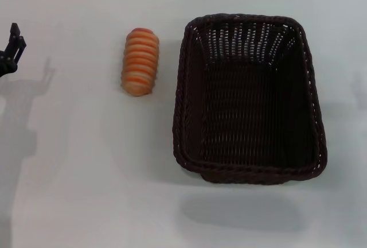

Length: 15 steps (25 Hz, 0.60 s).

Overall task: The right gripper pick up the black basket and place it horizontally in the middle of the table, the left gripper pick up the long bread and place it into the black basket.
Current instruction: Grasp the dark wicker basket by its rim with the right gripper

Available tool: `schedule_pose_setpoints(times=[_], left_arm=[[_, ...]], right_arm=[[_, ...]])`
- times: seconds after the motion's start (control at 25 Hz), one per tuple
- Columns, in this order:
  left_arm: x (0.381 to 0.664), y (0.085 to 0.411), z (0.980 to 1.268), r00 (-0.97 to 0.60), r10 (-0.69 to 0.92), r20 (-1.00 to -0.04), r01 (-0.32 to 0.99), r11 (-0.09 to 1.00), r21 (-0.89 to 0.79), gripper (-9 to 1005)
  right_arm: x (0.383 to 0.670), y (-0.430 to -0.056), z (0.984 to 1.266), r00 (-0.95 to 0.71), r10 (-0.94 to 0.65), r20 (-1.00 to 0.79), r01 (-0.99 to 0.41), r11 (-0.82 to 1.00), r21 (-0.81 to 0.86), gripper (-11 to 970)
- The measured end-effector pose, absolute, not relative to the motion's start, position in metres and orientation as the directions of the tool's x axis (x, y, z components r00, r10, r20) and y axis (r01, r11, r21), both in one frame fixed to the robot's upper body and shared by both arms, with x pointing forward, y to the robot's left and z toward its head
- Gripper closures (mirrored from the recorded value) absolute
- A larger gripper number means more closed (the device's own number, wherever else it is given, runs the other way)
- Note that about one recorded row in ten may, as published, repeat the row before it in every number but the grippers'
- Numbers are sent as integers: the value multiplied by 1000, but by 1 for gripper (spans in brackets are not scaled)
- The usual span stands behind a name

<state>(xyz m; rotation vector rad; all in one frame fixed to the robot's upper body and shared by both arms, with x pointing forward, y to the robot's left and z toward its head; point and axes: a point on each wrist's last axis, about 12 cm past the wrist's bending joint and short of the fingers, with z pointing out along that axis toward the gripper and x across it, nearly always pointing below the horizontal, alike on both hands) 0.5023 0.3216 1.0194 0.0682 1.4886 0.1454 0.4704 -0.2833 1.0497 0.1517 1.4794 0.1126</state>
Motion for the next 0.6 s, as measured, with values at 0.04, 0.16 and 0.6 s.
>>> schedule_pose_setpoints(times=[0.04, 0.16, 0.6], left_arm=[[502, 322, 1019, 75, 139, -987, -55, 989, 135, 135], [504, 321, 1020, 77, 139, -987, -53, 989, 136, 134], [510, 319, 1020, 59, 141, -988, -43, 989, 138, 134]], right_arm=[[477, -282, 1059, 72, 178, -981, -21, 984, 177, 121], [501, -274, 1096, -5, 202, -979, -150, 968, 200, 121], [531, -253, 1217, -419, 118, -900, -404, 863, 302, 122]])
